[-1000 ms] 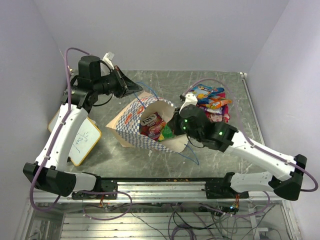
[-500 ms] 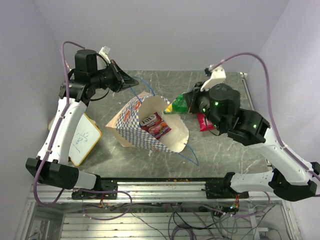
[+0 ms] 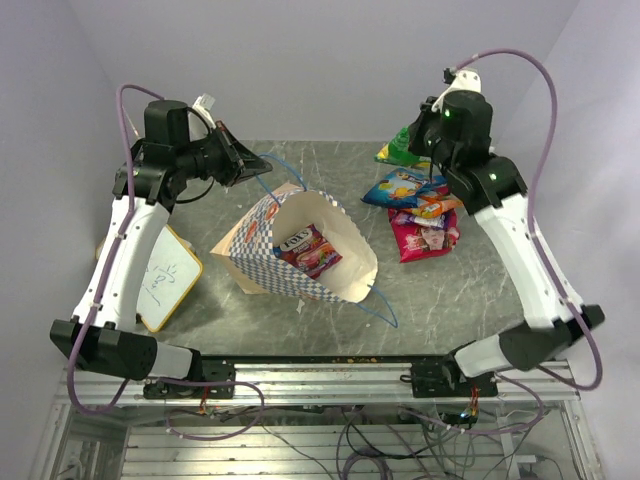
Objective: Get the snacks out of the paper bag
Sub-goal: Place the snack at the center of the board.
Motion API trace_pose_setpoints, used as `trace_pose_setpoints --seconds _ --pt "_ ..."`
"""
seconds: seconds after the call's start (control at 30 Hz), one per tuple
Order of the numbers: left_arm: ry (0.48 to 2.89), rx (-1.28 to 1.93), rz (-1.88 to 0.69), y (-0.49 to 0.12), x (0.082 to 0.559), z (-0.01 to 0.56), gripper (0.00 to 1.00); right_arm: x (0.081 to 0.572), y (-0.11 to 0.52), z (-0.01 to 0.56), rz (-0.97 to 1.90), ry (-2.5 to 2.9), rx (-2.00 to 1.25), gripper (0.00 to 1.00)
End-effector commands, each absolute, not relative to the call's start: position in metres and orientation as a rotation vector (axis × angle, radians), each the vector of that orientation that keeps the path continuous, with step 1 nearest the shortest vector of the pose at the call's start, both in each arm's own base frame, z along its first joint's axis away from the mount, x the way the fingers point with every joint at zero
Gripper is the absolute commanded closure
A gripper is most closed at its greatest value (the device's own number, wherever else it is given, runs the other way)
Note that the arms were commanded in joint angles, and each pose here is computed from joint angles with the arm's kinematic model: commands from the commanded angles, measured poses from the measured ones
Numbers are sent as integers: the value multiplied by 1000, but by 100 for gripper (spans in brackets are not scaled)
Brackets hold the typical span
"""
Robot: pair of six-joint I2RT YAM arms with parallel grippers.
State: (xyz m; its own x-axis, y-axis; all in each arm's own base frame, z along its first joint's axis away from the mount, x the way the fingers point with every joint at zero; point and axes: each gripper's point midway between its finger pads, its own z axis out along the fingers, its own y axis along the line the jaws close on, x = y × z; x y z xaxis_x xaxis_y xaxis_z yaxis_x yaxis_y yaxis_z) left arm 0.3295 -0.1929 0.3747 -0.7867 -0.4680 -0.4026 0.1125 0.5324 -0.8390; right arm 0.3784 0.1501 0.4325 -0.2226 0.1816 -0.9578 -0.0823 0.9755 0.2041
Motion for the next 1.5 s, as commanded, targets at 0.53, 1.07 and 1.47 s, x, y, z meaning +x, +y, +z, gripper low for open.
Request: trace_pose_setpoints --seconds 0.53,1.07,1.47 --pt "2120 -356 -1308 -188 307 389 93 510 64 254 481 2081 308 100" --pt "2150 -336 -1344 -197 322 380 93 382 17 133 261 2293 539 100" --pt "2138 -293 -1386 -201 322 388 93 391 -1 138 160 2338 515 91"
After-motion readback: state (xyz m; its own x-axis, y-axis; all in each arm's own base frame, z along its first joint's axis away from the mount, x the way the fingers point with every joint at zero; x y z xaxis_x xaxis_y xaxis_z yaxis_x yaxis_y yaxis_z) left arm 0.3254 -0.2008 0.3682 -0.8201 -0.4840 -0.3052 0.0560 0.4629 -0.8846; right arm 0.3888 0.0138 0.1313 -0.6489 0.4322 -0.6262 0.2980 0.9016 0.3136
